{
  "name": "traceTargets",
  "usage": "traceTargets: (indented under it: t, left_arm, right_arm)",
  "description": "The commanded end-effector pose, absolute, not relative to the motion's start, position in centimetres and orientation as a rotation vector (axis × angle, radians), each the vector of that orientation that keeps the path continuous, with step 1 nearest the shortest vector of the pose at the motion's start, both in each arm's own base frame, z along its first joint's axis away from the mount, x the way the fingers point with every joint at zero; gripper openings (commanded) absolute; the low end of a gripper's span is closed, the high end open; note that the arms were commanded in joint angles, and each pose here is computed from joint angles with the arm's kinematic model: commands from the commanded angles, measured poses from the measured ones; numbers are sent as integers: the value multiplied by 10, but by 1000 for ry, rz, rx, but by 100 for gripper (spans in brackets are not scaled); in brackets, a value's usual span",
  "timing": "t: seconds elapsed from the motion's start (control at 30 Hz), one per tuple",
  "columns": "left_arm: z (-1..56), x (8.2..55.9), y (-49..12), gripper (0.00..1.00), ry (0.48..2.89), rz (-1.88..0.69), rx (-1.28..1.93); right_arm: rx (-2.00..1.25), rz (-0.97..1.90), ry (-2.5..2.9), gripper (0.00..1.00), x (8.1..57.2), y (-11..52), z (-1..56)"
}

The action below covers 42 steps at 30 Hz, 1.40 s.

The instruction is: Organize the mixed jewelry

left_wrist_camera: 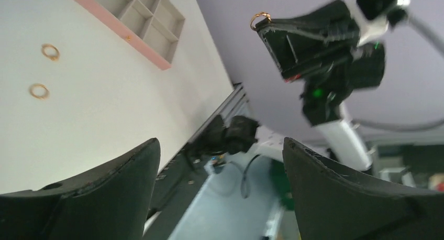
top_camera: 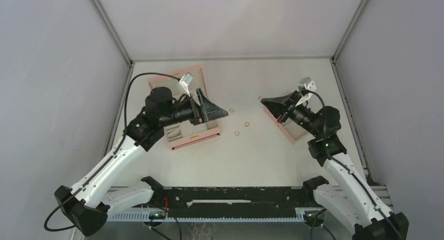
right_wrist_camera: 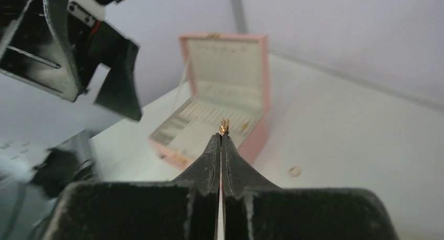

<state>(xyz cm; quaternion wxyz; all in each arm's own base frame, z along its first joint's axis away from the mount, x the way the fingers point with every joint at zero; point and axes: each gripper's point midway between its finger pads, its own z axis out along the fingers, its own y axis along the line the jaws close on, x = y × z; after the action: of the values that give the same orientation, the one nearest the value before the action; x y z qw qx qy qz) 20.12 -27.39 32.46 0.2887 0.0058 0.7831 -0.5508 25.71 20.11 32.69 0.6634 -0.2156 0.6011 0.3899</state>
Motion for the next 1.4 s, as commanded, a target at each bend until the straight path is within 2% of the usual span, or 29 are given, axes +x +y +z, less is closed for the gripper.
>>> traceTargets:
  t: [0.0, 0.1, 0.27, 0.5, 0.9, 1.2, 1.37]
  left_arm:
    - [319, 179, -270, 92, 1900, -1365, 526]
    - [314, 160, -278, 88, 1875, -1462, 696]
    - [306, 137, -287, 87, 1831, -1589, 853]
    - [307, 127, -295, 84, 1838, -1663, 896]
    - [328, 132, -310, 68, 1794, -1773, 839]
    - [332, 132, -318, 61, 1804, -1816, 841]
    - [334, 132, -324, 51, 1803, -1822, 847]
  right_arm:
    - [-544, 1372, 1582, 0, 188, 212, 321]
    - [-595, 1548, 1634, 0, 170, 217, 320]
    - [-691, 1770, 1720, 0, 155, 226, 310]
    - [-719, 1938, 1713, 0, 146, 247, 324]
    - [-743, 1977, 1704, 0, 141, 268, 326]
    - [-757, 1968, 1719, 0, 138, 267, 323]
    - [-774, 1969, 1717, 0, 135, 267, 322]
